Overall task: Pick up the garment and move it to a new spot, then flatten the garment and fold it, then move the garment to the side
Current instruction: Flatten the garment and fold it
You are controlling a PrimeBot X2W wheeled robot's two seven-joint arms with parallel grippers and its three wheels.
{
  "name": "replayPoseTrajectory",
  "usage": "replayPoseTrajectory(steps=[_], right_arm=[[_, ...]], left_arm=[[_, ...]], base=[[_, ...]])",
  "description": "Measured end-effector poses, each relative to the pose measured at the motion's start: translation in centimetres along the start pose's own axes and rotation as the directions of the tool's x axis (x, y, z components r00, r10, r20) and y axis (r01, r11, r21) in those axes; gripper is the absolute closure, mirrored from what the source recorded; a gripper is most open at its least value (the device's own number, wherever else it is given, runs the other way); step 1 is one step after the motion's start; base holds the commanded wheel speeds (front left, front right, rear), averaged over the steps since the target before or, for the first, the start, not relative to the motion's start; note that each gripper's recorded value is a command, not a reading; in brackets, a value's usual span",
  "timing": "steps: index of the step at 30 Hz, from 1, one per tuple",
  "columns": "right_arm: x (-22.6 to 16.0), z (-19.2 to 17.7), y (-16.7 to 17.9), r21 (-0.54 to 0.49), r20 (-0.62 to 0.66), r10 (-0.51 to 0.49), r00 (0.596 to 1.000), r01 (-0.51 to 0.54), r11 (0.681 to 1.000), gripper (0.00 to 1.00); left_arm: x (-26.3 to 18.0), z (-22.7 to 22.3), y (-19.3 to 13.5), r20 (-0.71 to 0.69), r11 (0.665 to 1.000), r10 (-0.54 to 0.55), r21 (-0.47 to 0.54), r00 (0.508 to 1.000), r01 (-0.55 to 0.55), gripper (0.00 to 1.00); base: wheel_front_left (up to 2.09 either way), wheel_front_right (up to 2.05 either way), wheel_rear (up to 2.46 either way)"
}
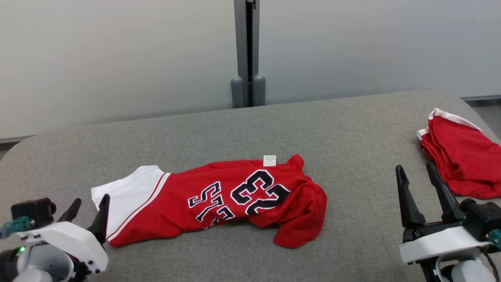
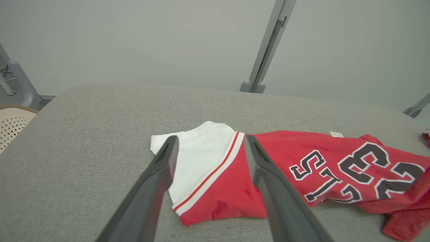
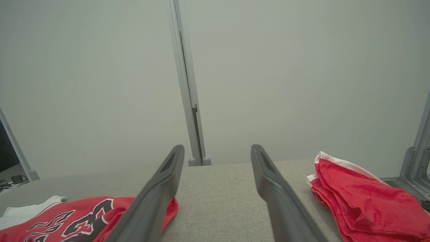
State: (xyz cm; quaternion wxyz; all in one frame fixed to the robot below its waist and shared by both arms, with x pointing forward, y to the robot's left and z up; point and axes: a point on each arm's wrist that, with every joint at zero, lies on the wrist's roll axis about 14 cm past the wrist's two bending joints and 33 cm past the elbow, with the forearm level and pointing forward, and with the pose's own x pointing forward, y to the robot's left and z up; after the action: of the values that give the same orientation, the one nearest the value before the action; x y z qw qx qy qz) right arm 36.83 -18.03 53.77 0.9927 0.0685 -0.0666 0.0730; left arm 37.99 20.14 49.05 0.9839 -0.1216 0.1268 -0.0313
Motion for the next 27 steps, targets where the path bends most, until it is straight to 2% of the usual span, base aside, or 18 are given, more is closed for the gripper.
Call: replayPoseTrajectory(steps=[6,10,15,19,27], right_arm=[[0.1,-0.2,-0.7,-0.007,-0.011,-0.018,1.0,0.018,1.0,0.0],[0.9,-0.4,-1.4,-0.012,-0.019,-0.034,0.999,0.033,0.999,0.0],[1.7,-1.3,-2.5,-0.018,-0.041,-0.059,0.997,0.058,0.998,0.0],[2.1,-1.7,-3.4,-0.027,-0.049,-0.081,0.996,0.079,0.996,0.0],[1.9,-2.8,-5.0,-0.042,-0.079,-0.123,0.989,0.12,0.992,0.0]], left_arm=[[3.2,-0.6,3.0,-0.22,1.0,0.022,-0.005,0.975,-0.023,0.0],[5.3,-1.6,5.4,-0.352,0.997,0.062,-0.013,0.934,-0.071,0.0],[7.9,-4.0,6.2,-0.487,0.995,0.058,-0.045,0.872,-0.091,0.0],[9.5,-5.7,6.6,-0.576,0.994,0.06,-0.044,0.815,-0.104,0.0],[11.3,-8.2,8.2,-0.66,0.988,0.129,0.026,0.74,-0.149,0.0]], base=[[0.0,0.0,0.0],[0.0,0.0,0.0],[0.0,0.0,0.0],[0.0,0.0,0.0],[0.0,0.0,0.0]])
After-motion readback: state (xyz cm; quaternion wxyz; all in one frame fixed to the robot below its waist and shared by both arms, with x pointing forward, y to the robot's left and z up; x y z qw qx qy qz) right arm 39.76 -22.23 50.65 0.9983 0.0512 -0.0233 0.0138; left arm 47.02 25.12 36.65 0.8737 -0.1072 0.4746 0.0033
